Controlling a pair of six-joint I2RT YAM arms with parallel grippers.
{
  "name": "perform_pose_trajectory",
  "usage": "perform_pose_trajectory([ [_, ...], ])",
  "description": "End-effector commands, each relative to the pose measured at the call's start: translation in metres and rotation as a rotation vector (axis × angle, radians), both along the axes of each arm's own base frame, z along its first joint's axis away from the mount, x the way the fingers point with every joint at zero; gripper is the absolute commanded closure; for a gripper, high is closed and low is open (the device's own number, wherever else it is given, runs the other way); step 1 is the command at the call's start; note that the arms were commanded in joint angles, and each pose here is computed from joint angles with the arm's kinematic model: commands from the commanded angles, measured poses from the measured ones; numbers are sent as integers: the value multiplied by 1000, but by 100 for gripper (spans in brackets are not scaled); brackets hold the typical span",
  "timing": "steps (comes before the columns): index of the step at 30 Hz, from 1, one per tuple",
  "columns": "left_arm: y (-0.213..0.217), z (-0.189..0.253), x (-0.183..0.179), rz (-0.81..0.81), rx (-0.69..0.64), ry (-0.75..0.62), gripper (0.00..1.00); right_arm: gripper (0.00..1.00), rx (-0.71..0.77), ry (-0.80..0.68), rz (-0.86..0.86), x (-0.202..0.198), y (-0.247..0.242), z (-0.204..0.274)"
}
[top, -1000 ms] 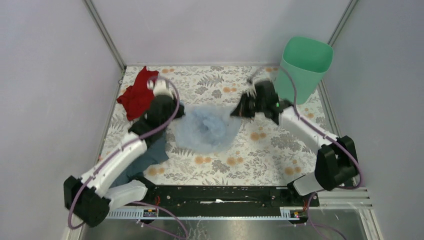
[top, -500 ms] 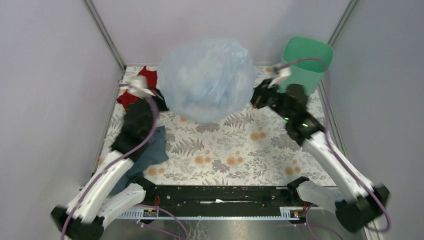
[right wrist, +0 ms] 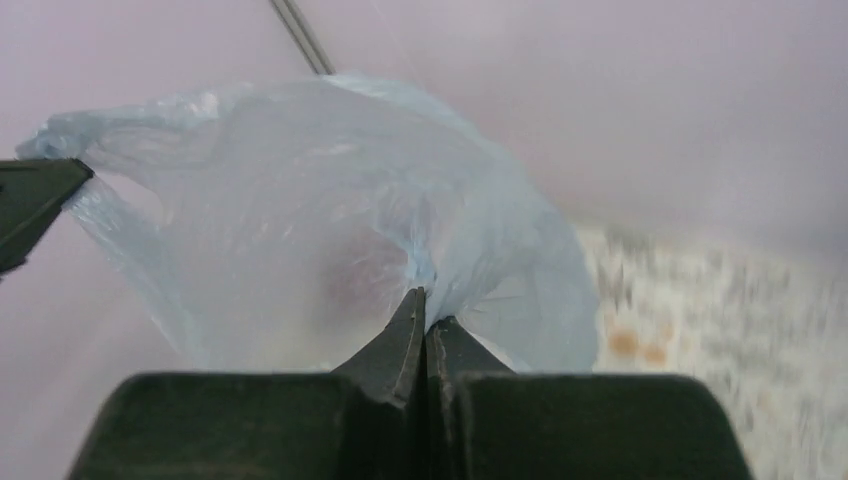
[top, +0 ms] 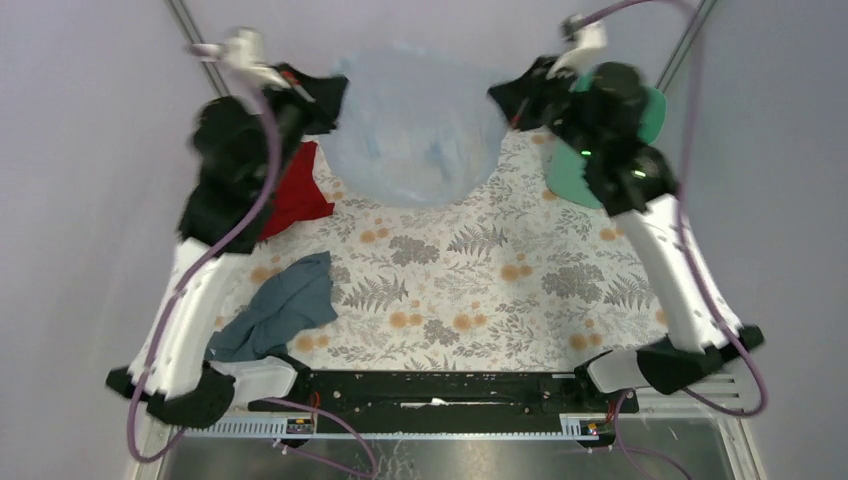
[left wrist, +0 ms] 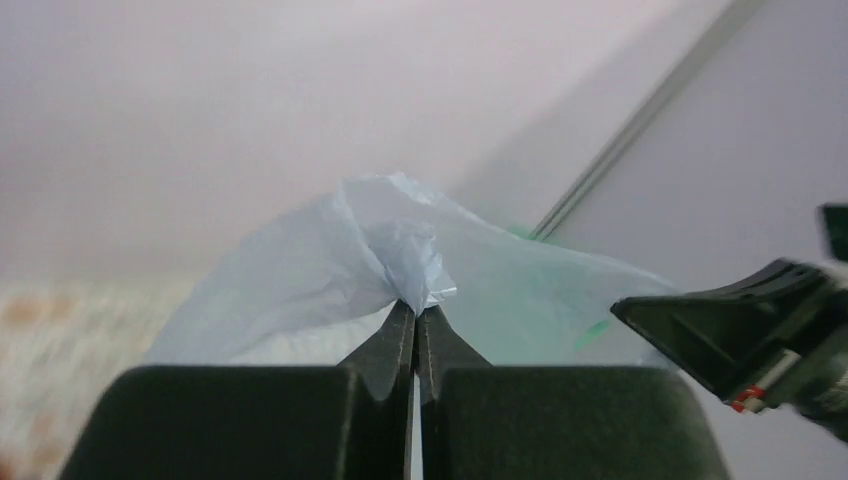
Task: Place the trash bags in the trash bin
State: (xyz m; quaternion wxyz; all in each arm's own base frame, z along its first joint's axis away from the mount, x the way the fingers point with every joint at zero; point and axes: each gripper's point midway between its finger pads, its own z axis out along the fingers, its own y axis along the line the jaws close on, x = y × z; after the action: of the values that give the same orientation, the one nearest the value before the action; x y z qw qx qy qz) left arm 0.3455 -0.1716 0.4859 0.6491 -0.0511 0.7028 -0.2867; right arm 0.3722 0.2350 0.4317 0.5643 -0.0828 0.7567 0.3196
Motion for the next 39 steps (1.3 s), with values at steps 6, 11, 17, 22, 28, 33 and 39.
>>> perform_pose_trajectory([
  [6,48,-5,-66,74,-116,-212,100,100,98,-312,-13,-70,-39,53],
  [11,36,-234,-24,159,43,330,100,100,-91,104,-21,-28,-19,-161],
  [17,26,-299,-47,84,-3,450,100,100,-129,387,48,-59,-14,-275],
  [22,15,-167,-40,-16,-39,234,100,100,-129,163,35,-36,-14,-153],
  [28,18,88,-98,-175,-155,-257,100,100,6,-229,18,-68,-35,80],
  [33,37,124,-169,-254,-256,-598,100,100,182,-483,57,-129,-55,140],
  [39,41,-89,-67,40,-206,-18,100,100,42,-98,20,-73,-32,-48],
])
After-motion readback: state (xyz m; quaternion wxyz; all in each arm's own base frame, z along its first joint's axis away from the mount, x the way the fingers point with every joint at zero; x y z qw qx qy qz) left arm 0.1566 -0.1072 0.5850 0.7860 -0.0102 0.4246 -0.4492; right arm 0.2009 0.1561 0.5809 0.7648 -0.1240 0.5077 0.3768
